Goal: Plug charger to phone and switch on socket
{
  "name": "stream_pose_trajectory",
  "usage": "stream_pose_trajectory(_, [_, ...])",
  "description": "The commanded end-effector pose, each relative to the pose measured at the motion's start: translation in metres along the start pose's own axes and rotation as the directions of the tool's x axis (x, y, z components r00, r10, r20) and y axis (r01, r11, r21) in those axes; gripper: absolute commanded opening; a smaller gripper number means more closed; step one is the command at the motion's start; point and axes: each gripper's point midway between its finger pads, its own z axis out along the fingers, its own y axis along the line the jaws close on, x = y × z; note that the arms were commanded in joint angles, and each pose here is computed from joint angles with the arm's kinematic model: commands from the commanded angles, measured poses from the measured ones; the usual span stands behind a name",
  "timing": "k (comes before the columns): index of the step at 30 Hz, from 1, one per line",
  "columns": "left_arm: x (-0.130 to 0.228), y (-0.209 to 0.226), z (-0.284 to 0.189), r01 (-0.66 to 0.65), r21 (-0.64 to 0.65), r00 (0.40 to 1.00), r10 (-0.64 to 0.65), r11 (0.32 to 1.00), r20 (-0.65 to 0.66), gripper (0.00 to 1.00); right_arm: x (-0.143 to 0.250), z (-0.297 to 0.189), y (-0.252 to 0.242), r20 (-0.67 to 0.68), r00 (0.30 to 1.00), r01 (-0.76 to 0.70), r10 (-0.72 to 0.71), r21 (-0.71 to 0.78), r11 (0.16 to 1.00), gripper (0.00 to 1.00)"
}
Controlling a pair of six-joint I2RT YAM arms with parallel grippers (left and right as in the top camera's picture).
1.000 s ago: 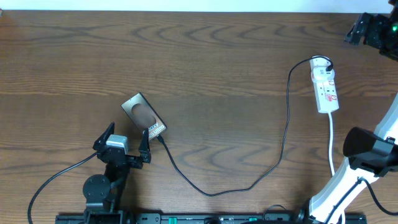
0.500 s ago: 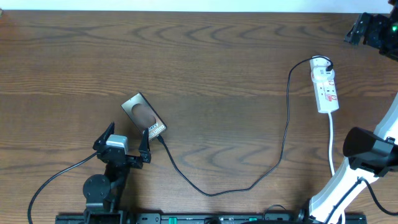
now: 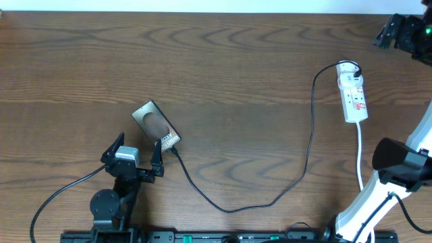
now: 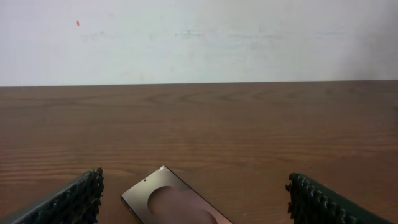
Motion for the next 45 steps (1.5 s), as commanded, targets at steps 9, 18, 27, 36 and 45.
stream_pose_trajectory(9, [0.015, -0.001, 0.001, -0.008, 0.007, 0.999, 0.008, 1.0, -0.047, 0.92, -0.008, 0.001, 0.0, 0.031, 0.999, -0.015, 0.015, -0.003, 1.0, 0.99])
stream_pose_trajectory(18, [0.016, -0.001, 0.001, -0.008, 0.007, 0.999, 0.008, 1.0, -0.047, 0.93, -0.024, 0.012, 0.063, 0.17, 0.978, 0.133, -0.119, -0.076, 0.988, 0.99])
stream_pose_trajectory(27, [0.016, -0.001, 0.001, -0.008, 0.007, 0.999, 0.008, 1.0, -0.047, 0.92, 0.01, 0.056, 0.108, 0.328, 0.92, 0.271, -0.216, -0.134, 0.953, 0.99])
stream_pose_trajectory(36, [0.016, -0.001, 0.001, -0.008, 0.007, 0.999, 0.008, 1.0, -0.047, 0.92, 0.07, 0.07, 0.107, 0.557, 0.801, 0.355, -0.218, -0.148, 0.923, 0.99])
stream_pose_trajectory(45, [0.016, -0.001, 0.001, -0.008, 0.007, 0.999, 0.008, 1.0, -0.047, 0.92, 0.155, 0.054, 0.07, 0.741, 0.648, 0.364, -0.177, -0.097, 0.926, 0.99])
